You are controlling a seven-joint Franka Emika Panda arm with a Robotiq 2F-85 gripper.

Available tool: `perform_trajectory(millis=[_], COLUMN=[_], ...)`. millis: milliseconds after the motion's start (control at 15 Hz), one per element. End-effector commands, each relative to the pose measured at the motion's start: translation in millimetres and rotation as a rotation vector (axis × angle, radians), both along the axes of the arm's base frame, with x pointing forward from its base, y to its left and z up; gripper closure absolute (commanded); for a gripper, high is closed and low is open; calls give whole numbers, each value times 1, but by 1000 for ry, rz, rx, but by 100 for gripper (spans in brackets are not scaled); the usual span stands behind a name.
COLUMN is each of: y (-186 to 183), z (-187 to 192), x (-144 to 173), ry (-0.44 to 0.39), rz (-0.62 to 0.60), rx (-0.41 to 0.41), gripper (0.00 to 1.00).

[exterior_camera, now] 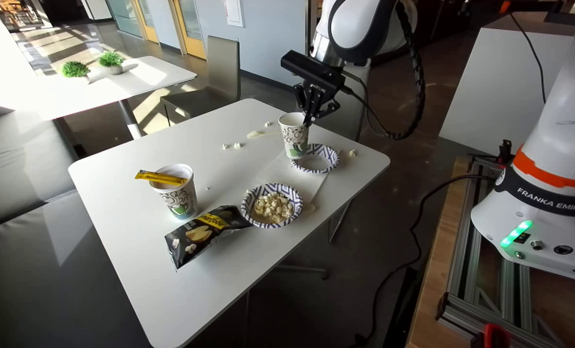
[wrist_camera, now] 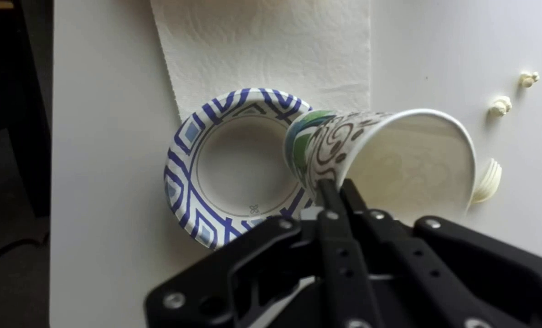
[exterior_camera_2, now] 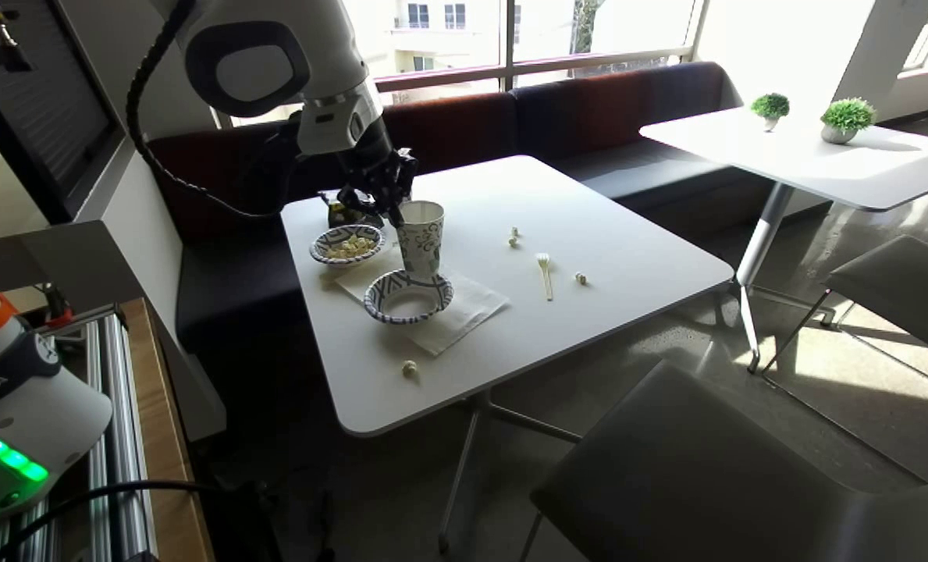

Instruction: Put the coffee cup at the back in the bowl on the right.

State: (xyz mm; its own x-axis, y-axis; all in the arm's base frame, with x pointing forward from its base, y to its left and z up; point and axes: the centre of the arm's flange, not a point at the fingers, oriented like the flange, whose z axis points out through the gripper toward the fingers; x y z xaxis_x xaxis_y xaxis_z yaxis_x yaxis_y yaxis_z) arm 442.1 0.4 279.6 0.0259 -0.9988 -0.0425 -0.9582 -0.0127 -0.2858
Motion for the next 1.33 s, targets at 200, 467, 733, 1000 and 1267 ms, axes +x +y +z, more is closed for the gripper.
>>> perform_trajectory(millis=[200, 467, 733, 1000, 1267], y=[-26, -37, -35, -35, -34], z=[-10, -23, -35, -40, -17], x=[-27, -23, -23, -23, -34], ry=[-7, 4, 29, 20, -73], rz=[-60, -113, -119, -110, -71], rx=[28, 38, 45, 35, 21], gripper=[99, 99, 99, 69, 39])
